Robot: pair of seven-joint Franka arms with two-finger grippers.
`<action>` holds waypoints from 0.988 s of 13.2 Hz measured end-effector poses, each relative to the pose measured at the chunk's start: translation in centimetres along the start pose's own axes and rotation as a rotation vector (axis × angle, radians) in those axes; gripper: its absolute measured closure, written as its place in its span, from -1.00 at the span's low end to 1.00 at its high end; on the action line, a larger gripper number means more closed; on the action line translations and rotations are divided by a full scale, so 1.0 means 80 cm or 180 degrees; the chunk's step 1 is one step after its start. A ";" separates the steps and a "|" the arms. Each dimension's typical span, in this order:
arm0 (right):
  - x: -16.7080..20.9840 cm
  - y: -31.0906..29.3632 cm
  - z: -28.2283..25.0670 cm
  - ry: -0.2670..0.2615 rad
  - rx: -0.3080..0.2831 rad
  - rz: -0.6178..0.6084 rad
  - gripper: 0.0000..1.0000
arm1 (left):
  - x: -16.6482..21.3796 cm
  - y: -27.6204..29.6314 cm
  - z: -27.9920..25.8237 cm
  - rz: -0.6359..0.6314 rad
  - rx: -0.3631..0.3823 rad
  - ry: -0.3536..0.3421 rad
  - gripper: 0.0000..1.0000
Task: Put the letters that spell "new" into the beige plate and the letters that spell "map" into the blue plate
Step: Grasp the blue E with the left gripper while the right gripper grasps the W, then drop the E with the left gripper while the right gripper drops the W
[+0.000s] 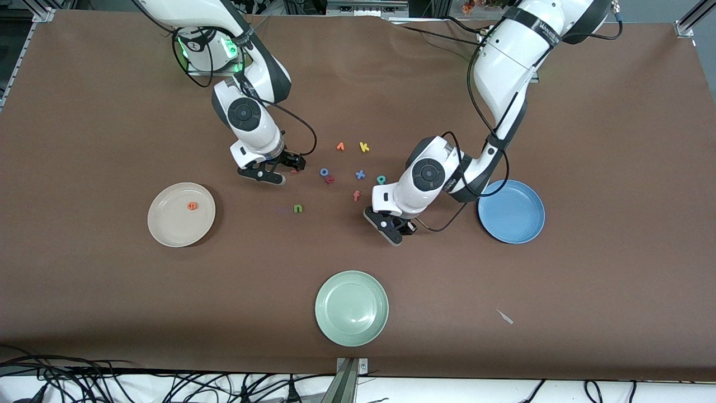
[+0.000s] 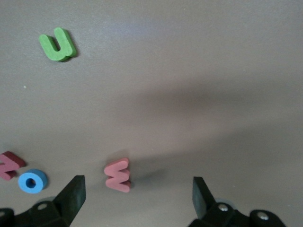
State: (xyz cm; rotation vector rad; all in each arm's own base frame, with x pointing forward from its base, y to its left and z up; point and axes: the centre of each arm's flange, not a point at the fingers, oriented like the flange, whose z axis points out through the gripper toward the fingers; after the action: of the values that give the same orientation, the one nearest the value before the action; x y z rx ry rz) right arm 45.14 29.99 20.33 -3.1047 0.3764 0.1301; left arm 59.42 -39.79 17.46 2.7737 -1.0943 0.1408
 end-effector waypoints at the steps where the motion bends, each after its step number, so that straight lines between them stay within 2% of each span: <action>1: -0.002 -0.002 0.006 0.0009 0.0020 -0.0004 -1.00 | 0.001 -0.001 -0.001 -0.0002 0.0004 0.0007 0.45; 5: -0.011 -0.007 0.033 -0.0009 0.0032 -0.0019 -0.99 | 0.007 -0.011 -0.022 -0.0023 0.0033 -0.0004 0.45; 7: -0.012 -0.006 0.039 -0.0027 0.0019 -0.0016 -0.89 | 0.011 -0.027 -0.062 -0.0070 0.0043 -0.0114 0.45; 8: -0.013 -0.007 0.043 -0.0034 0.0015 -0.0025 -0.72 | 0.008 -0.041 -0.083 -0.0119 0.0049 -0.0186 0.45; 9: -0.016 -0.009 0.045 -0.0034 0.0017 -0.0038 -0.70 | 0.001 -0.057 -0.102 -0.0179 0.0047 -0.0294 0.45; 11: -0.017 -0.013 0.042 -0.0014 0.0038 -0.0049 -0.22 | -0.022 -0.094 -0.124 -0.0260 0.0005 -0.0584 0.45; 12: -0.016 -0.013 0.041 -0.0009 0.0042 -0.0046 -0.08 | -0.036 -0.114 -0.129 -0.0276 -0.0016 -0.0737 0.45; 13: -0.016 -0.013 0.041 -0.0010 0.0041 -0.0046 -0.07 | -0.054 -0.143 -0.131 -0.0248 -0.0007 -0.0888 0.45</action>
State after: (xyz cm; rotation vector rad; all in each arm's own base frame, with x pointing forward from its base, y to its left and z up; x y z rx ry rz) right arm 43.85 31.36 17.21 -3.0934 0.3534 0.1317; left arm 63.75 -26.77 25.84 2.8906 -1.0379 -0.2642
